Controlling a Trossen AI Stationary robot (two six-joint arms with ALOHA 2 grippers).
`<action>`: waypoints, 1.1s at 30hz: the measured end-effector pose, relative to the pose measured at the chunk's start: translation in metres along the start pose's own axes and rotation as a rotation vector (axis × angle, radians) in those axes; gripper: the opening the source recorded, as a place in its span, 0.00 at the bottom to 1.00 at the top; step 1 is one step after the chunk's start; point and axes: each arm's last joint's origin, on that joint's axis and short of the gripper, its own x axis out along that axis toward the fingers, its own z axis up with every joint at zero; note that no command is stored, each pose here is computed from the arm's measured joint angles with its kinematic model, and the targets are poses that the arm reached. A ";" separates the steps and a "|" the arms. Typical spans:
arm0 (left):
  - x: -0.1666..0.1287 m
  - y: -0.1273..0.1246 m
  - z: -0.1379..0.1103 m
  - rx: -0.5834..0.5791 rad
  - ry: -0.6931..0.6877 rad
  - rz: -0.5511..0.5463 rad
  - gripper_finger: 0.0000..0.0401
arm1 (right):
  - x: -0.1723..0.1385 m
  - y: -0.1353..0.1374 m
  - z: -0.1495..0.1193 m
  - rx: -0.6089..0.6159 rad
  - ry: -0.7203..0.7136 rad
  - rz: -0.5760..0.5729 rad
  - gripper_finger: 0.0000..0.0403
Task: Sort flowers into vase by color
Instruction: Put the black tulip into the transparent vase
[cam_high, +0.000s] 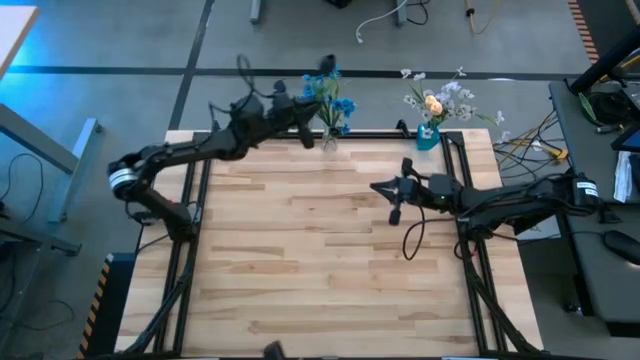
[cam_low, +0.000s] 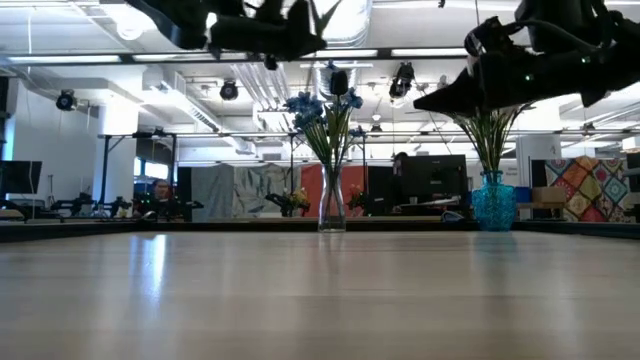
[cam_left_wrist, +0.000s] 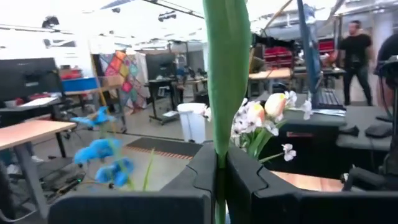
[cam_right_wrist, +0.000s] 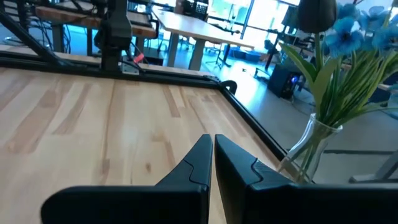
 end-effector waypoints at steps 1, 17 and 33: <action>0.007 0.002 -0.001 0.001 0.000 -0.009 0.00 | -0.001 0.000 -0.002 0.001 -0.004 -0.001 0.03; 0.054 0.029 -0.036 0.056 -0.014 0.019 0.00 | -0.008 0.001 -0.008 -0.010 -0.042 -0.009 0.03; 0.064 0.046 -0.076 -0.013 -0.025 -0.030 0.00 | -0.008 0.001 -0.008 -0.010 -0.044 -0.010 0.03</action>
